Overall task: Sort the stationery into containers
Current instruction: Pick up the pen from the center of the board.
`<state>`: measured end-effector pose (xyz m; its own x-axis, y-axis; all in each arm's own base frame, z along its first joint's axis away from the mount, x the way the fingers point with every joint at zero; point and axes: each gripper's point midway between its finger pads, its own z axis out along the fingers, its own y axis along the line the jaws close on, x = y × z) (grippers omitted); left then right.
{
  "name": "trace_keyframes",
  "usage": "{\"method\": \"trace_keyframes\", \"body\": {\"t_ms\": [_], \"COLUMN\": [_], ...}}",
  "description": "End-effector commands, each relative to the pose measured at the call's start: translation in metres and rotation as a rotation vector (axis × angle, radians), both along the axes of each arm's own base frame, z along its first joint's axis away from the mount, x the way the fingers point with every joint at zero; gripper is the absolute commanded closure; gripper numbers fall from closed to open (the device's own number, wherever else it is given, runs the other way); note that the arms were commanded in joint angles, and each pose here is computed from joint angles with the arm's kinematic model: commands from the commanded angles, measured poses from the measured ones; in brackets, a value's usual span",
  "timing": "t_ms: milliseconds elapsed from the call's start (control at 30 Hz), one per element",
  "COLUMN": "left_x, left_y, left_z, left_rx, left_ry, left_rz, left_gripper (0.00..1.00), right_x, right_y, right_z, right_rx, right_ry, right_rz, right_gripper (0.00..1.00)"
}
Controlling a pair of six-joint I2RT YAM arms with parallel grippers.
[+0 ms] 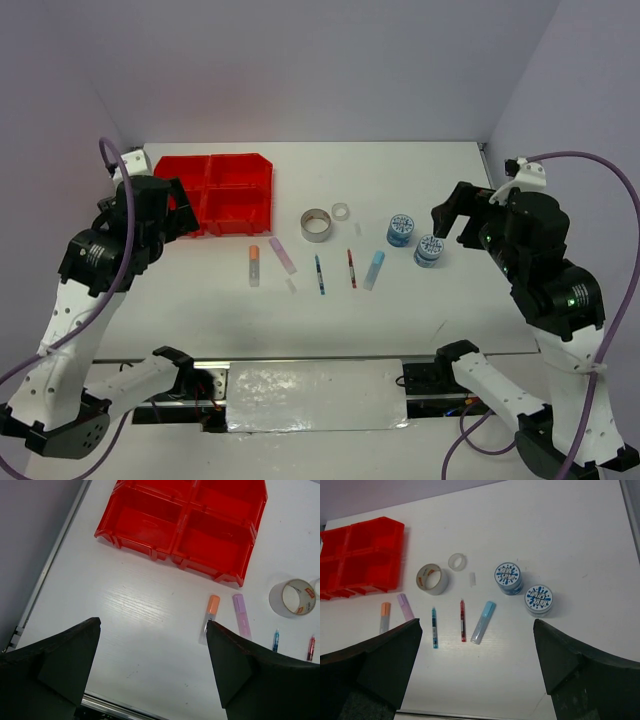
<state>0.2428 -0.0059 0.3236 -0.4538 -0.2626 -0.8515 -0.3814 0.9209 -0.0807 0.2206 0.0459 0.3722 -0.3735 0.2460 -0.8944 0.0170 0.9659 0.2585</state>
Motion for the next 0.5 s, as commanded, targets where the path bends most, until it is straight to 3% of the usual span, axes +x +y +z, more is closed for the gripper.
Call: {"method": "trace_keyframes", "body": {"t_ms": [0, 300, 467], "left_x": [0.005, 0.020, 0.038], "left_y": [-0.007, -0.033, -0.072], "left_z": [0.014, 0.001, -0.048], "left_rx": [-0.057, -0.087, -0.197], "left_ry": [-0.066, 0.023, 0.127], "left_rz": [-0.011, -0.116, -0.211], "left_gripper": [0.01, 0.01, 0.01], "right_x": [-0.002, 0.003, 0.009], "right_y": [-0.006, 0.005, 0.013], "right_z": [0.009, -0.002, -0.015], "right_rx": [0.008, 0.008, -0.001], "right_ry": [-0.034, 0.000, 0.038], "right_rz": [-0.033, 0.022, 0.064], "right_gripper": [0.00, 0.00, 0.00]}}
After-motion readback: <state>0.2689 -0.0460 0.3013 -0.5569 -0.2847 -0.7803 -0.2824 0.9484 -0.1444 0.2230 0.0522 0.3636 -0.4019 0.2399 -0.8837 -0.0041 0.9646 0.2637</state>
